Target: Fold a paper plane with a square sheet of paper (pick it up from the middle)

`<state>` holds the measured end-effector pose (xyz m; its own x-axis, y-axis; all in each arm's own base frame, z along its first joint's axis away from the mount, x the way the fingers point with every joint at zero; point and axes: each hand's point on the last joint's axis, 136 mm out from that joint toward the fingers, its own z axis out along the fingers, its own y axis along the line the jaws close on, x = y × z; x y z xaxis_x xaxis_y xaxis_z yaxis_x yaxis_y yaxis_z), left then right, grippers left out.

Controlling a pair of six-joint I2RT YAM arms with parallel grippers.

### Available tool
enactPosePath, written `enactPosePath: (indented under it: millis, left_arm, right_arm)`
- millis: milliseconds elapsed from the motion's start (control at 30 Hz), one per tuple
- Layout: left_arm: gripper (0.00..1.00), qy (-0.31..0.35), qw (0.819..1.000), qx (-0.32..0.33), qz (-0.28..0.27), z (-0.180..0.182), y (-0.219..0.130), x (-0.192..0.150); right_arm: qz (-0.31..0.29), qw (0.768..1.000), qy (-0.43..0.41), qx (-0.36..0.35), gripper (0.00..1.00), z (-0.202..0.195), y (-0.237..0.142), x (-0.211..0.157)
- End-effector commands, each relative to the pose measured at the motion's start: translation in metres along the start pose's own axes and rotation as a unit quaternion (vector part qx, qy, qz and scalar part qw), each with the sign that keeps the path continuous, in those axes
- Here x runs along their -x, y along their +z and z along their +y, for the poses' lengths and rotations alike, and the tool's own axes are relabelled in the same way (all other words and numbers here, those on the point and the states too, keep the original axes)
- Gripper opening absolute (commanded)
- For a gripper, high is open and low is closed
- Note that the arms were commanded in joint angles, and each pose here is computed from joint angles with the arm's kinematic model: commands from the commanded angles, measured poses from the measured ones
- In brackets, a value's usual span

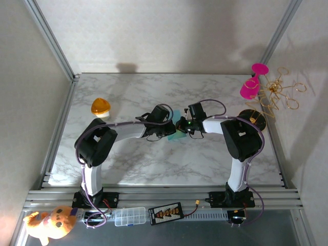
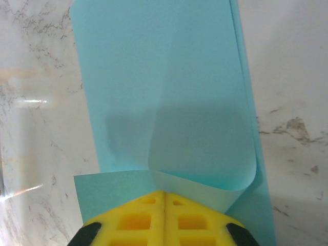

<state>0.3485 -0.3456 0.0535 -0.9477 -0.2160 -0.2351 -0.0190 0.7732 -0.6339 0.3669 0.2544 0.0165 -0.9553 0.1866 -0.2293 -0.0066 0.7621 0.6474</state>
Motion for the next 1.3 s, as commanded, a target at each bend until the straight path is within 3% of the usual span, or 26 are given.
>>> enactPosePath:
  millis: [0, 333, 1267]
  left_arm:
    - [0.10, -0.007, 1.000, 0.002, 0.023, 0.000, 0.006, -0.015]
    - [0.10, -0.010, 0.999, 0.041, 0.023, 0.024, 0.015, -0.020]
    - [0.09, -0.023, 0.997, 0.068, 0.037, 0.049, 0.019, -0.035]
  right_arm:
    - [0.048, 0.992, 0.045, -0.103, 0.02, -0.060, 0.012, -0.035]
    - [0.051, 0.992, 0.047, -0.105, 0.02, -0.062, 0.014, -0.037]
    - [0.057, 0.991, 0.049, -0.114, 0.02, -0.065, 0.016, -0.038]
